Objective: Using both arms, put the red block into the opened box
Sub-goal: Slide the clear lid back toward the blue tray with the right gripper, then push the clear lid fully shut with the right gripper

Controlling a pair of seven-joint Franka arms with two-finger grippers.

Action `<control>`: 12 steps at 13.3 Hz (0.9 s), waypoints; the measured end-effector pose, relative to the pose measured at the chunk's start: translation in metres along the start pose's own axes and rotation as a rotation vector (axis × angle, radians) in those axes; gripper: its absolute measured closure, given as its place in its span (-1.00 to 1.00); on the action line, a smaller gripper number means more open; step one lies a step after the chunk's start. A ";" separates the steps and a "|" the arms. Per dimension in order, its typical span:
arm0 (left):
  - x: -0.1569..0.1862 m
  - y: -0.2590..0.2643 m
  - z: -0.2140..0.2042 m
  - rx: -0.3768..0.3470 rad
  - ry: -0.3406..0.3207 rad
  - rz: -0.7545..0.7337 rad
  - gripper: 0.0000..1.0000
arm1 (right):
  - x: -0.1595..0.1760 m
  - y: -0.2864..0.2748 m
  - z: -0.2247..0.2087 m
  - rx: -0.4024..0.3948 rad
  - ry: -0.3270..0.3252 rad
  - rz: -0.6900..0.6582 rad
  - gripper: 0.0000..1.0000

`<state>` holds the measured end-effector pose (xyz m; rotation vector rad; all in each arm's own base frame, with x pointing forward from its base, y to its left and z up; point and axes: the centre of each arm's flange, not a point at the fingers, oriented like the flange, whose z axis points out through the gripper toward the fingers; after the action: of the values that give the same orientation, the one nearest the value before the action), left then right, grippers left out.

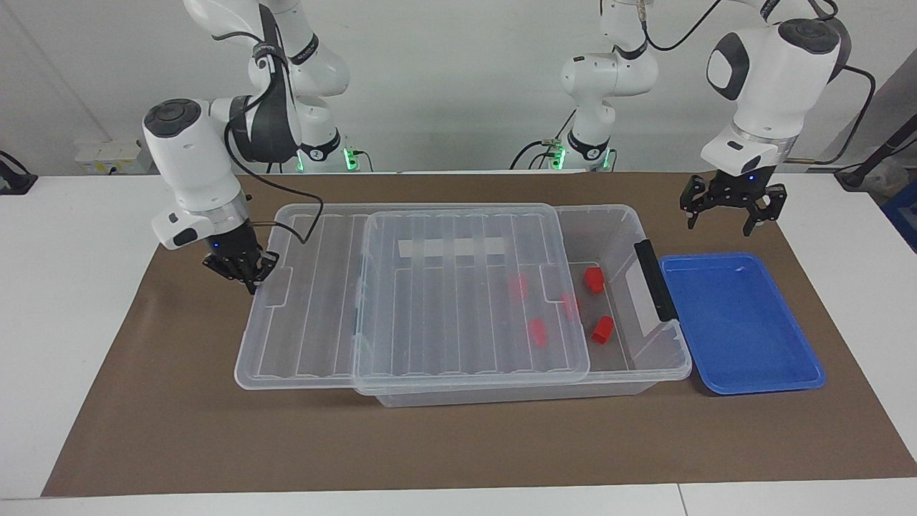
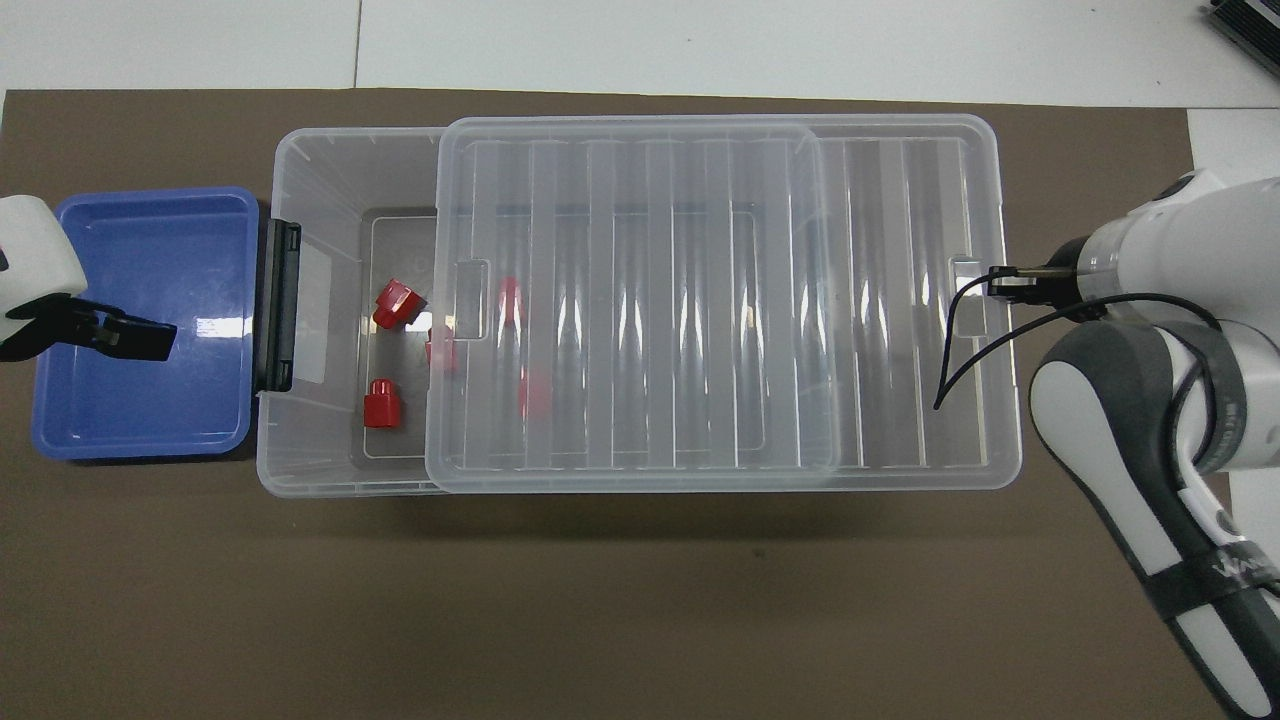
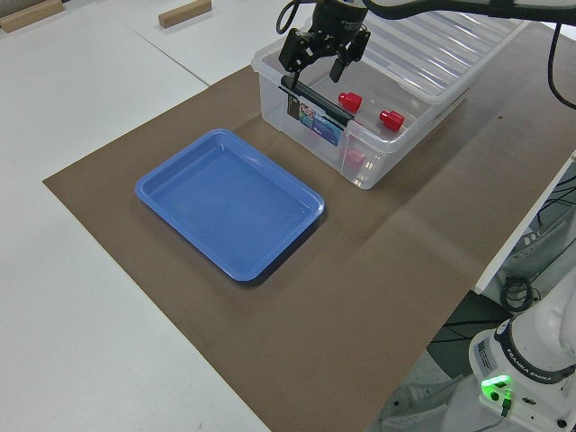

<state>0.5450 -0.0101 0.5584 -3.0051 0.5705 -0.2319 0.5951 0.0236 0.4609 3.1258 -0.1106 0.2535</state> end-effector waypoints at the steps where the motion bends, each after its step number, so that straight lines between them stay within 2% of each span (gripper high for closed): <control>1: -0.001 0.000 -0.005 -0.023 -0.011 -0.010 -1.00 | -0.001 -0.009 0.000 0.003 0.000 -0.015 0.98; 4: -0.007 0.001 -0.030 -0.058 -0.070 -0.017 -1.00 | -0.007 -0.045 -0.001 0.013 0.000 -0.074 0.98; 9: -0.017 -0.009 -0.098 -0.070 -0.101 -0.036 -1.00 | -0.020 -0.101 -0.003 0.031 -0.002 -0.115 0.98; 12: -0.015 -0.007 -0.091 -0.077 -0.121 -0.031 -1.00 | -0.028 -0.128 -0.005 0.039 -0.001 -0.137 0.98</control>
<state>0.5192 -0.0022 0.6468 -3.0774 0.5333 -0.0295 0.5754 0.1536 0.4619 3.1538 0.1103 0.2561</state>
